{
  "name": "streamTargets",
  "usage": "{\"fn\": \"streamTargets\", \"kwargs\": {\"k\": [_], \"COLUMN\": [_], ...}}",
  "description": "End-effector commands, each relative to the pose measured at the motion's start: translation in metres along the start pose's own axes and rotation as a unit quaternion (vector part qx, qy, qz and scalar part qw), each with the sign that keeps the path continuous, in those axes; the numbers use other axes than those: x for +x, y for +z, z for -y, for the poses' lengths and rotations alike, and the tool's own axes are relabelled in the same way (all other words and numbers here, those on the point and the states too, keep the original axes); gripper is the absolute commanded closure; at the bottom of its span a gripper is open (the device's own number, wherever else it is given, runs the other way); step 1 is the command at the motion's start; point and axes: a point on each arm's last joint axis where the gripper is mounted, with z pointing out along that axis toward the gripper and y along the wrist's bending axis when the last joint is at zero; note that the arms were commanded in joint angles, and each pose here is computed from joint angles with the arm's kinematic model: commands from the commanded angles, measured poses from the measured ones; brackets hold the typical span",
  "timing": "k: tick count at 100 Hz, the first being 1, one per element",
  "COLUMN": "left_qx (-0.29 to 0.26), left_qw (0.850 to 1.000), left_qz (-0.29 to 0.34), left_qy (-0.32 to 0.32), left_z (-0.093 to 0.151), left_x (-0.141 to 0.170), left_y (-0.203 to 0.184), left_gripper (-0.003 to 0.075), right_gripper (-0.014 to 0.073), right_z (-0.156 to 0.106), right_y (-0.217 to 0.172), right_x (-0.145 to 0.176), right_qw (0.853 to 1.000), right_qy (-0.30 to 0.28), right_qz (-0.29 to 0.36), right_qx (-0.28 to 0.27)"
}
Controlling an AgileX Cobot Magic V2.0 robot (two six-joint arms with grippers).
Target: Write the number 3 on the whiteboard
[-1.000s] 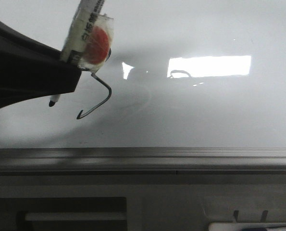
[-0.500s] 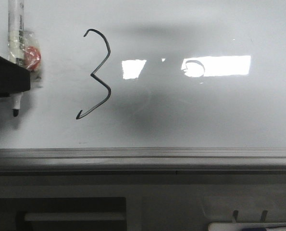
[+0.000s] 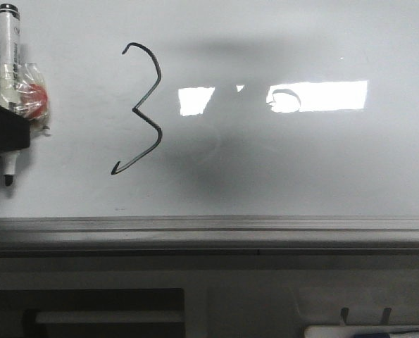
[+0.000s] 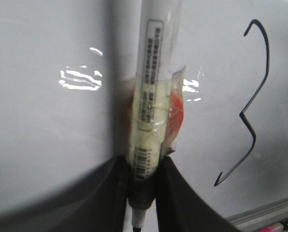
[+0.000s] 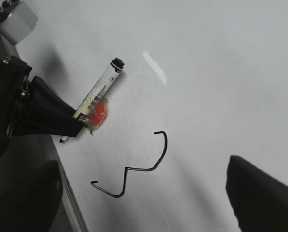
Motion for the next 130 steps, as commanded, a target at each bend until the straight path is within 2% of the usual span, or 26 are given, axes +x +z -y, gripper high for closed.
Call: {"fn": "streamTargets", "kwargs": {"k": [1, 15, 19, 24, 34, 39, 44, 71, 87, 92, 99, 110, 113, 120, 130], "left_qx": [0.001, 0.001, 0.002, 0.002, 0.001, 0.001, 0.0, 0.003, 0.029, 0.04, 0.056, 0.078, 0.082, 0.093, 0.105], "left_qw": [1.0, 1.0, 1.0, 1.0, 1.0, 0.999, 0.999, 0.998, 0.995, 0.993, 0.989, 0.984, 0.983, 0.979, 0.971], "left_qz": [0.028, 0.028, 0.027, 0.027, 0.029, 0.032, 0.037, 0.056, 0.097, 0.112, 0.131, 0.155, 0.16, 0.175, 0.2], "left_qy": [-0.005, -0.001, 0.0, 0.0, 0.0, 0.0, 0.0, 0.006, 0.02, 0.024, 0.032, 0.044, 0.046, 0.055, 0.08], "left_z": [0.002, 0.002, 0.002, 0.002, 0.002, 0.002, 0.002, 0.003, 0.007, 0.009, 0.011, 0.014, 0.014, 0.015, 0.016], "left_x": [-0.011, -0.011, -0.011, -0.011, -0.011, -0.012, -0.013, -0.016, -0.025, -0.028, -0.031, -0.034, -0.034, -0.035, -0.037], "left_y": [-0.001, -0.001, -0.001, -0.001, -0.001, -0.001, -0.001, -0.005, -0.024, -0.033, -0.044, -0.062, -0.066, -0.076, -0.09], "left_gripper": [0.0741, 0.0731, 0.0701, 0.0638, 0.0448, 0.0379, 0.0345, 0.0343, 0.0344, 0.0344, 0.0351, 0.0402, 0.0426, 0.0513, 0.0691], "right_gripper": [-0.0022, -0.0022, -0.0022, -0.0022, -0.0022, -0.0022, -0.0022, -0.0022, -0.0014, 0.0031, 0.0178, 0.0581, 0.0652, 0.0641, 0.064], "right_z": [0.007, 0.007, 0.007, 0.007, 0.006, 0.006, 0.006, 0.006, 0.006, 0.006, 0.006, 0.006, 0.006, 0.006, 0.006], "right_y": [-0.015, -0.015, -0.015, -0.015, -0.015, -0.015, -0.015, -0.015, -0.015, -0.015, -0.015, -0.018, -0.018, -0.024, -0.035], "right_x": [-0.014, -0.014, -0.014, -0.014, -0.013, -0.012, -0.012, -0.012, -0.012, -0.011, -0.011, -0.011, -0.012, -0.013, -0.014], "right_qw": [0.998, 0.998, 0.998, 0.999, 0.999, 0.999, 0.999, 0.999, 0.999, 0.999, 0.999, 0.999, 0.999, 0.999, 0.997], "right_qy": [0.0, 0.0, 0.0, 0.0, 0.0, 0.0, 0.0, 0.0, 0.0, 0.0, 0.0, 0.0, 0.0, 0.001, 0.001], "right_qz": [0.051, 0.051, 0.05, 0.049, 0.042, 0.039, 0.037, 0.036, 0.036, 0.035, 0.033, 0.034, 0.035, 0.045, 0.074], "right_qx": [0.024, 0.024, 0.024, 0.024, 0.02, 0.019, 0.018, 0.018, 0.018, 0.018, 0.017, 0.017, 0.018, 0.021, 0.033]}}
